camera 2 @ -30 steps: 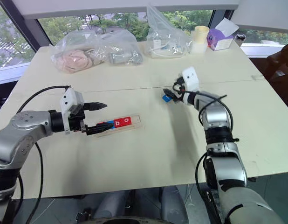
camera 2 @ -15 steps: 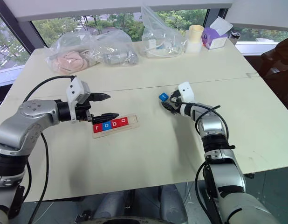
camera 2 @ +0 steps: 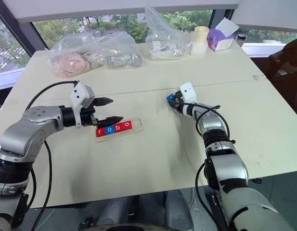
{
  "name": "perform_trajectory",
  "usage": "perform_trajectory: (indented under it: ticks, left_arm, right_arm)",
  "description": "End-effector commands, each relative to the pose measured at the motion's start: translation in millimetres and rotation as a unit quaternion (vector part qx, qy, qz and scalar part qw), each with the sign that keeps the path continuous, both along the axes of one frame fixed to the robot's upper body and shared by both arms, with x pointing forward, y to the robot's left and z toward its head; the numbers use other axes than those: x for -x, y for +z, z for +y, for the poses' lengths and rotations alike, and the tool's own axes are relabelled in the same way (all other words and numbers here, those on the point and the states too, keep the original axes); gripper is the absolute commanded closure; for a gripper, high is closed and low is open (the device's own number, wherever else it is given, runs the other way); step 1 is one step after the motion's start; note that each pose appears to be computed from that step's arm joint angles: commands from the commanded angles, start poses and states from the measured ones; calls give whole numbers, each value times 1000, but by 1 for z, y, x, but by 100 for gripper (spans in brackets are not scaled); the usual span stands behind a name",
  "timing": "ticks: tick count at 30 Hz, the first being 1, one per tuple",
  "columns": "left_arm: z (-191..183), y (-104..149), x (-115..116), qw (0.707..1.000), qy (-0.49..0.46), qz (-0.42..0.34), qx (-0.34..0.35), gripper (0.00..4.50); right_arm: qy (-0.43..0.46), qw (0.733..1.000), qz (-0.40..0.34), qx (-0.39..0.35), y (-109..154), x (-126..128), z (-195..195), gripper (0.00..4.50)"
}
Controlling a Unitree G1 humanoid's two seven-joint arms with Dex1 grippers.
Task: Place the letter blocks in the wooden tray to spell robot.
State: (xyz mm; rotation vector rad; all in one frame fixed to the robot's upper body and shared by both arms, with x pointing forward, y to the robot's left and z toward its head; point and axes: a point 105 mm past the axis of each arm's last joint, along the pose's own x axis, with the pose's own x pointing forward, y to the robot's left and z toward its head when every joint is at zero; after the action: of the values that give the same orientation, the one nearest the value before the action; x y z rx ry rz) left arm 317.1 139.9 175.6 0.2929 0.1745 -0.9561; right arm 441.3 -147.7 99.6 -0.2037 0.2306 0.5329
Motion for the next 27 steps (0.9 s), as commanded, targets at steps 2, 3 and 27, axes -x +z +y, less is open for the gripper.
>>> perform_trajectory:
  ticks: [2, 3, 27]
  left_arm:
    - [0, 9, 3, 1000, -1, -23, 0, 0]
    - [0, 8, 3, 1000, 0, -23, -1, 0]
    - [-13, -7, 13, 999, -36, -2, -6, 0]
  right_arm:
    - [16, 1000, -7, 7, 1, 1, 10, 334]
    - [15, 1000, -17, 8, 5, 1, 9, 334]
    - [-183, 971, 117, -103, 6, 146, 30, 334]
